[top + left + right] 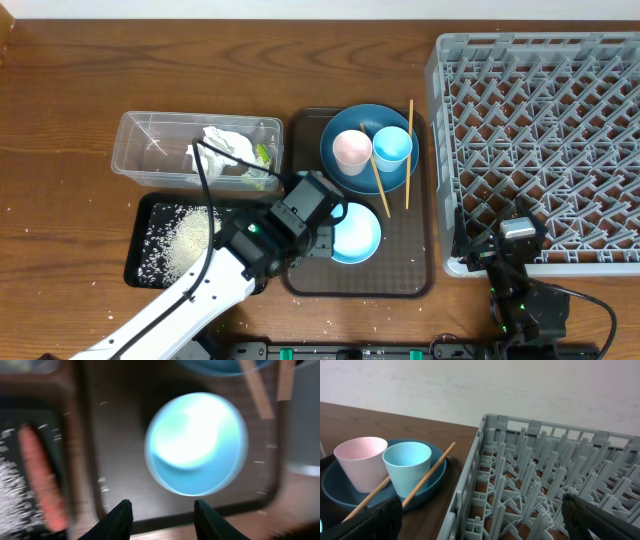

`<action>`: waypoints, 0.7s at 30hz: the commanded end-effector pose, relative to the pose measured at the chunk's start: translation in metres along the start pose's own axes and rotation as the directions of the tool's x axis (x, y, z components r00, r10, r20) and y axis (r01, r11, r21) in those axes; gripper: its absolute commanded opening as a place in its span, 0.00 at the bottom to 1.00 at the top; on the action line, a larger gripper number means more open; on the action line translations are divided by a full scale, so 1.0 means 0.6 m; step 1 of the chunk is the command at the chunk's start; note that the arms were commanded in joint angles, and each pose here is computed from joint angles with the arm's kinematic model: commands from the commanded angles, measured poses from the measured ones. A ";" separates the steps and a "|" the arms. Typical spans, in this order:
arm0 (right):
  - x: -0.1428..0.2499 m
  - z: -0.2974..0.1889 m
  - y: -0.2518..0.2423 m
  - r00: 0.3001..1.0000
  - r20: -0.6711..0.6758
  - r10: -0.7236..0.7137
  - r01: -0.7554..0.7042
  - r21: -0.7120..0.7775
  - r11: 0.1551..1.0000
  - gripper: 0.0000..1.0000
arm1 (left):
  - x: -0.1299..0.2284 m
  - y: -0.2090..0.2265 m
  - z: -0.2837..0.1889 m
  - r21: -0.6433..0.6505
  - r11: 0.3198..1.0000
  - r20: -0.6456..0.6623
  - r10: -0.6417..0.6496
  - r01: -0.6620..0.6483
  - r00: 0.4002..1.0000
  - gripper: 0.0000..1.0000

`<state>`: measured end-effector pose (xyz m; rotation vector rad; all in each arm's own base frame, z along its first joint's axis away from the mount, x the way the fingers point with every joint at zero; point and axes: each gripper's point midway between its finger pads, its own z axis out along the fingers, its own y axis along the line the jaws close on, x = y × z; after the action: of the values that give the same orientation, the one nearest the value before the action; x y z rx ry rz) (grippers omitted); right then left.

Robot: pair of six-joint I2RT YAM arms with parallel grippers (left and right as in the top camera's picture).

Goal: Sort waste into correct bins and load items into the dishwasher rack
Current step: 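Lower the carrot onto the black tray and open the left gripper, then move the left gripper over the pink cup on the blue plate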

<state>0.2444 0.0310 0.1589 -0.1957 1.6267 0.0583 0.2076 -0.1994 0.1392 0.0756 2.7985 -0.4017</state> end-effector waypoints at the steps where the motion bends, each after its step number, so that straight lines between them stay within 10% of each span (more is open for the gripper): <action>1: 0.000 0.000 0.002 1.000 0.001 -0.006 0.007 -0.006 1.000 0.99 | -0.017 -0.039 -0.027 0.103 0.995 0.015 0.019 -0.020 1.000 0.42; 21: 0.000 0.000 0.002 1.000 0.001 -0.006 0.007 -0.006 1.000 0.99 | -0.190 -0.102 -0.105 0.180 0.983 0.187 -0.053 0.018 0.981 0.41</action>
<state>0.2444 0.0310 0.1590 -0.1960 1.6263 0.0580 0.2782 -0.2356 0.2364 -0.0079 2.5878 -0.6433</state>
